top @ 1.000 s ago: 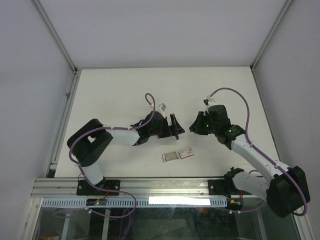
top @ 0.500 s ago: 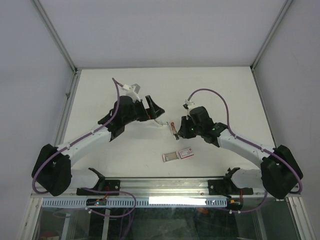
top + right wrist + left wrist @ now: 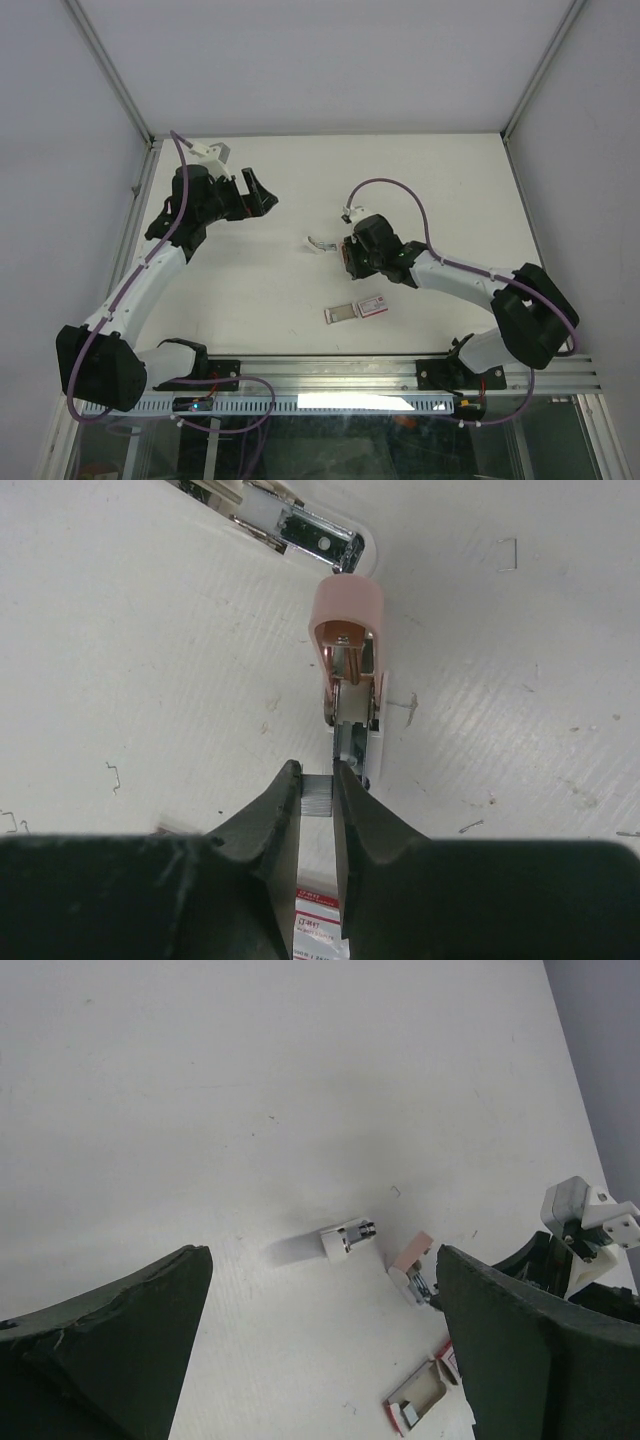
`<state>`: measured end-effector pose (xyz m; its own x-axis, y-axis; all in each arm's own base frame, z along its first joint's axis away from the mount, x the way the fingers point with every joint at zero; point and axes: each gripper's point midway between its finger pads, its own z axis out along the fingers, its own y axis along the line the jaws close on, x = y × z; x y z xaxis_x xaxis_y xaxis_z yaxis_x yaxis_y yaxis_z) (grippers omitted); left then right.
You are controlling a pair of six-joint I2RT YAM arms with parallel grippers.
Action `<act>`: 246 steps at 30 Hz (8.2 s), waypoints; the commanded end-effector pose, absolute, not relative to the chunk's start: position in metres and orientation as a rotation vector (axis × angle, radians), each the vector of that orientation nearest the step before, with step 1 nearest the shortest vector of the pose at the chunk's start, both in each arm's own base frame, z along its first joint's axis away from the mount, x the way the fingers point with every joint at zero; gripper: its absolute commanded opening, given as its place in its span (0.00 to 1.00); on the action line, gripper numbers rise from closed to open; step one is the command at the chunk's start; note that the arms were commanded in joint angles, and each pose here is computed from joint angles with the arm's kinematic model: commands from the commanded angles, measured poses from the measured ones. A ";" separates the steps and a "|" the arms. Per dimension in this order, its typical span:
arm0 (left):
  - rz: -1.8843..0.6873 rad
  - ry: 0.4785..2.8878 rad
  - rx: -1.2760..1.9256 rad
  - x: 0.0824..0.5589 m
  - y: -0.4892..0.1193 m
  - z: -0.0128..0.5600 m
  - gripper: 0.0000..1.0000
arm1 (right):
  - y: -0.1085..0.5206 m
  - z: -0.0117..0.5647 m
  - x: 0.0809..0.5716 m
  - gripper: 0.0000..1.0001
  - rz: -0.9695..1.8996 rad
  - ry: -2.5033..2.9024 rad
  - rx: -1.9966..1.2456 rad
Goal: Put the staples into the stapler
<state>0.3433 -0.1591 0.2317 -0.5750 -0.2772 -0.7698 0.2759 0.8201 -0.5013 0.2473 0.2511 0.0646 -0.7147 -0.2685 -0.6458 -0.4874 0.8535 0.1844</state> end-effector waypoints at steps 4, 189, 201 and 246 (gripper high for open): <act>-0.695 2.031 0.051 0.343 -0.150 0.238 0.99 | 0.263 0.083 0.274 0.18 0.401 2.294 -0.545; -0.843 2.095 -0.060 0.365 -0.267 0.104 0.38 | 0.199 0.117 0.244 0.17 0.468 2.404 -0.052; -0.833 2.145 0.001 0.358 -0.268 0.092 0.32 | 0.187 0.117 0.245 0.17 0.475 2.402 -0.017; -0.893 2.300 0.907 0.279 -0.295 0.110 0.00 | 0.226 0.125 0.220 0.17 0.814 2.322 -0.324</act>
